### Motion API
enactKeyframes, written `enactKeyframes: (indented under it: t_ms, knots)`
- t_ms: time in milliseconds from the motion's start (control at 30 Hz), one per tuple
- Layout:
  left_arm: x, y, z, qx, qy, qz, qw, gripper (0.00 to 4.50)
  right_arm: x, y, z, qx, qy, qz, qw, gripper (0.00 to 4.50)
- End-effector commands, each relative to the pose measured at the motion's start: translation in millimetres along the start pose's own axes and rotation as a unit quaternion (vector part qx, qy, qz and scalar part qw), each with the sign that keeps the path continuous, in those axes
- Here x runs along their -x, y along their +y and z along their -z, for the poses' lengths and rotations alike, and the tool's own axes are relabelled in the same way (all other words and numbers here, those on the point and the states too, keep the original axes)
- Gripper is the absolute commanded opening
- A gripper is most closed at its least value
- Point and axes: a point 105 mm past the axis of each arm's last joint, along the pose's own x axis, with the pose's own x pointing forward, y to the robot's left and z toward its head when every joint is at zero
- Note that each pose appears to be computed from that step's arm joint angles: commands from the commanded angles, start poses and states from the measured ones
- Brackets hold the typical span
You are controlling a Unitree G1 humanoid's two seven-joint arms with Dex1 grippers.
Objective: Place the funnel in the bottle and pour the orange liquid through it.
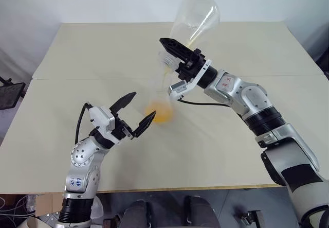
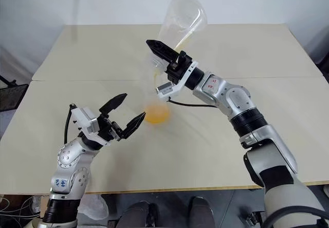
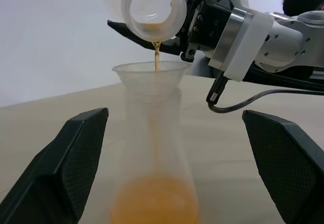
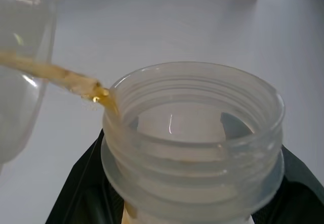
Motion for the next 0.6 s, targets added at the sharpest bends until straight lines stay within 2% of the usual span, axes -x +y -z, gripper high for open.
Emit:
enactKeyframes:
  t_ms: [33,333,600]
  knots:
    - [1.6,-0.1,-9.0,-0.017,-0.008,0.000,1.000,4.50,-8.4,-26.3,1.3,0.026,-0.014,0.042,0.999,2.50]
    - [0.3,-0.2,-8.0,-0.015,-0.008,0.001,1.000,4.50,-10.5,-27.7,-0.6,0.025,-0.016,0.045,0.999,2.50]
    - [1.9,0.2,-7.3,-0.014,-0.004,0.001,1.000,4.50,-6.5,-31.3,3.2,-0.087,0.004,0.047,0.995,2.50]
